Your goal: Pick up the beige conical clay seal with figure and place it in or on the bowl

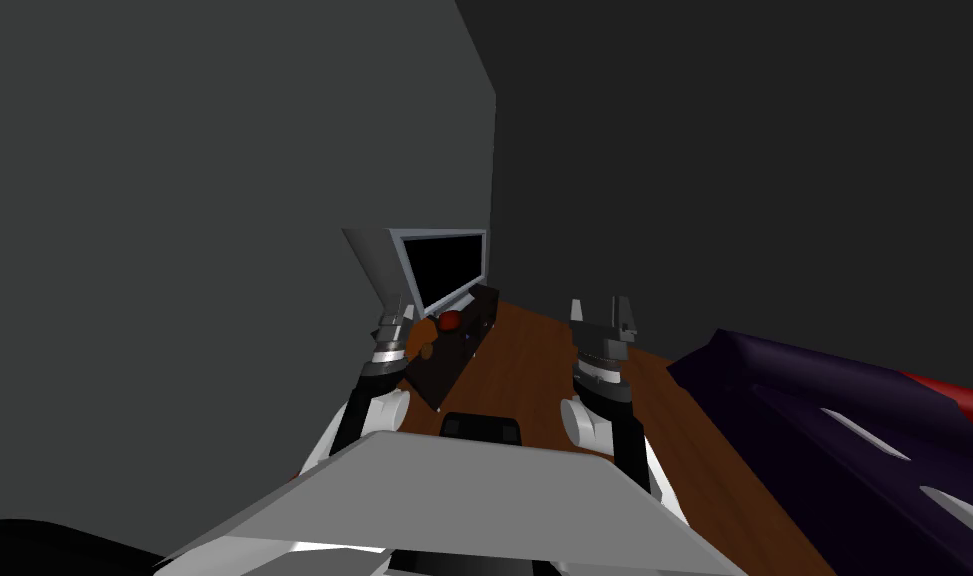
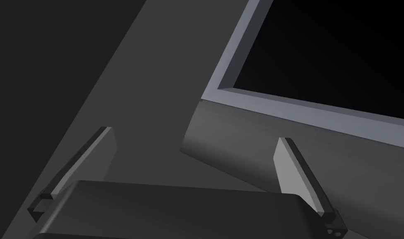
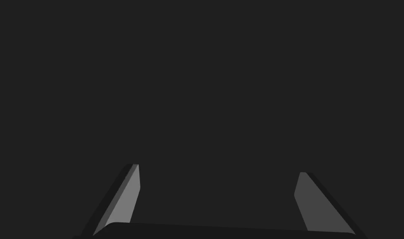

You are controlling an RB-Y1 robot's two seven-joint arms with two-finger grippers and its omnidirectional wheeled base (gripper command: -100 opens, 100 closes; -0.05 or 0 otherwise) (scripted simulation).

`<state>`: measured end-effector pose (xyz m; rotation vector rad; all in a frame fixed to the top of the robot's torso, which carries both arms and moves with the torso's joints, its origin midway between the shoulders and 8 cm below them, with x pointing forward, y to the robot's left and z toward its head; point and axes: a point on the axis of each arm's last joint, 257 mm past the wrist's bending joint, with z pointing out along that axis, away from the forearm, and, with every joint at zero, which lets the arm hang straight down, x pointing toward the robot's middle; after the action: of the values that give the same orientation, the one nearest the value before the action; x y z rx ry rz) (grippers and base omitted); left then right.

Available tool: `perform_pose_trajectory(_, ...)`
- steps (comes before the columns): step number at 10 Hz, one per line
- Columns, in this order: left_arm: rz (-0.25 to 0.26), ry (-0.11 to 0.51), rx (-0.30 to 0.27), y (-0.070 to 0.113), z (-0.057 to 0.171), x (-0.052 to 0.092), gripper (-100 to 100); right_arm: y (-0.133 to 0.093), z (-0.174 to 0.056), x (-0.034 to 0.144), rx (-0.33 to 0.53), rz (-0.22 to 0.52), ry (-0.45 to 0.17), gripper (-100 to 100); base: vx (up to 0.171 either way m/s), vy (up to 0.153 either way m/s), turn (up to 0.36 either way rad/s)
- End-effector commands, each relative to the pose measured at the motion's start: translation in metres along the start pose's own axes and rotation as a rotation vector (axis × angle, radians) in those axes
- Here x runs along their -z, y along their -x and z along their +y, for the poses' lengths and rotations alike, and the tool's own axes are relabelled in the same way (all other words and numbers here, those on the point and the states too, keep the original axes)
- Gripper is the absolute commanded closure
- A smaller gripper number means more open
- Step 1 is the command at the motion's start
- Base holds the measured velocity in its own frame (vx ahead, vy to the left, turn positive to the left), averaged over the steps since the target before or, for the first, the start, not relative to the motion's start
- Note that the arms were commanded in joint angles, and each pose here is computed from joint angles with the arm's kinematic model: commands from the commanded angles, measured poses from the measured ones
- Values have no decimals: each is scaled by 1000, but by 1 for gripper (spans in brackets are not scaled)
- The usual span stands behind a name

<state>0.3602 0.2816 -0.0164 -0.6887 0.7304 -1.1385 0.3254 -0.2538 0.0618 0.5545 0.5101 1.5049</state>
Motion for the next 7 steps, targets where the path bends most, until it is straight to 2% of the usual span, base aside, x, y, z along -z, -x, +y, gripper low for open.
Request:
perform_pose_trajectory(1, 31, 6, -9, -4, 4, -1, -100, 0, 0, 0, 0, 0, 0, 0, -6, 0, -9)
perform_pose_trajectory(4, 88, 43, -18, -12, 20, -3, -100, 0, 0, 0, 0, 0, 0, 0, -19, 8, -17)
perform_pose_trajectory(7, 130, 113, -12, -21, 46, -4, -100, 0, 0, 0, 0, 0, 0, 0, -26, 12, -21)
